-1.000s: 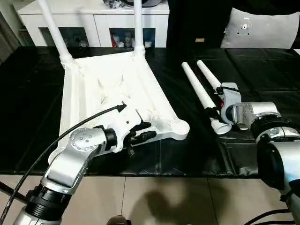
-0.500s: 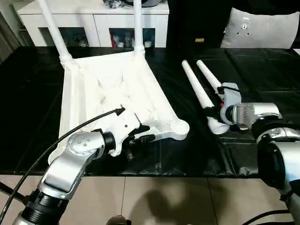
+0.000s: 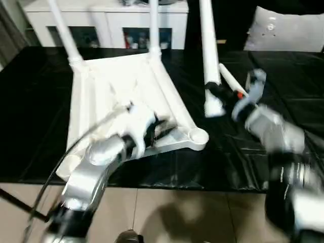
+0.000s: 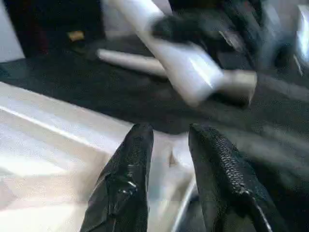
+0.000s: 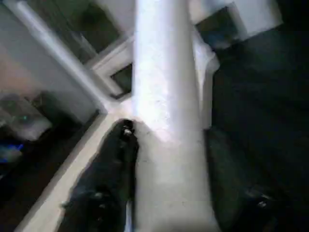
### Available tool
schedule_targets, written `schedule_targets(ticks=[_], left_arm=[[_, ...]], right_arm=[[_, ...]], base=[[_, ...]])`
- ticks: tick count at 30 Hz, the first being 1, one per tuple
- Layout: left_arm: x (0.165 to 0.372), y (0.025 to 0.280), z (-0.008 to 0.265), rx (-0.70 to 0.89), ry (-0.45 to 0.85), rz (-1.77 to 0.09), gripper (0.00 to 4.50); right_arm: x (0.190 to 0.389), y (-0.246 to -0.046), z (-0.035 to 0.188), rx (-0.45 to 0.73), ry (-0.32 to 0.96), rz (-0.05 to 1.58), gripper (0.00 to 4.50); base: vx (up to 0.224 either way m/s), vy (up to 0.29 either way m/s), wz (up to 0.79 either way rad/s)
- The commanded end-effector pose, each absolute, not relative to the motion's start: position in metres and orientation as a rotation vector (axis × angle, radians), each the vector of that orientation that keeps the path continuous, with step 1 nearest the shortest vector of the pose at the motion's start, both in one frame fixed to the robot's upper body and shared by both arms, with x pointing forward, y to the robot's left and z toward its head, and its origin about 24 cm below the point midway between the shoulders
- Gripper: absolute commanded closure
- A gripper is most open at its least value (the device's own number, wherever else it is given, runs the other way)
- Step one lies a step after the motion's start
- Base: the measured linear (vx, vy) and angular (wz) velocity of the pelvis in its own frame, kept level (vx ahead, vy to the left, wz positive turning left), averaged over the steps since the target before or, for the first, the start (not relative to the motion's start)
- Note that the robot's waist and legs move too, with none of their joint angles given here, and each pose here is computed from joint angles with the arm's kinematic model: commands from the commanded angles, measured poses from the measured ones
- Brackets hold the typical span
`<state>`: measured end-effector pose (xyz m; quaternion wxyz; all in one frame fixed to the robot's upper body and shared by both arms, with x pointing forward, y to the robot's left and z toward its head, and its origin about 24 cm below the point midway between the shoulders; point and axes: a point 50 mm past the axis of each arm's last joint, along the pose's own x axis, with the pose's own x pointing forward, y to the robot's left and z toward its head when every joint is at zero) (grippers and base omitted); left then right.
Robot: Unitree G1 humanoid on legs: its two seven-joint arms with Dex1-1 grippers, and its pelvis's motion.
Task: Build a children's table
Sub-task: Pick table leg
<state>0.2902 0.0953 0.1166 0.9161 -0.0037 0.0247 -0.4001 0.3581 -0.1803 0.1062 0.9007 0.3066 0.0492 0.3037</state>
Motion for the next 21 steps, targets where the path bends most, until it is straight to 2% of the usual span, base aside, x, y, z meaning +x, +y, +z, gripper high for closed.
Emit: schedule_targets(ticks=[1,3,4,7,10,14,21], left_arm=[[0.297,0.097,0.126,-0.095,0.029,-0.785,2.71],[0.305,0.096,0.136,-0.205,0.002,-0.753,2.68],[0.308,0.095,0.141,-0.254,-0.010,-0.738,2.41],[0.315,0.090,0.153,-0.384,-0.023,-0.724,2.24],[0.323,0.081,0.168,-0.605,-0.018,-0.752,1.98],[0.325,0.073,0.174,-0.715,-0.009,-0.788,1.79],[0.320,0.063,0.177,-0.766,0.021,-0.835,1.79]], right_arm=[[0.350,-0.175,0.126,0.679,-0.010,0.751,2.66],[0.338,-0.168,0.124,0.709,-0.020,0.820,2.66],[0.332,-0.165,0.123,0.719,-0.020,0.851,2.66],[0.321,-0.158,0.118,0.742,-0.014,0.910,2.66],[0.309,-0.151,0.116,0.791,-0.006,0.974,2.66],[0.301,-0.147,0.117,0.816,-0.002,1.011,2.67],[0.295,-0.144,0.119,0.797,0.000,1.042,2.67]], base=[[0.000,0.000,0.00],[0.000,0.000,0.00],[0.000,0.000,0.00],[0.000,0.000,0.00],[0.000,0.000,0.00],[0.000,0.000,0.00],[0.000,0.000,0.00]])
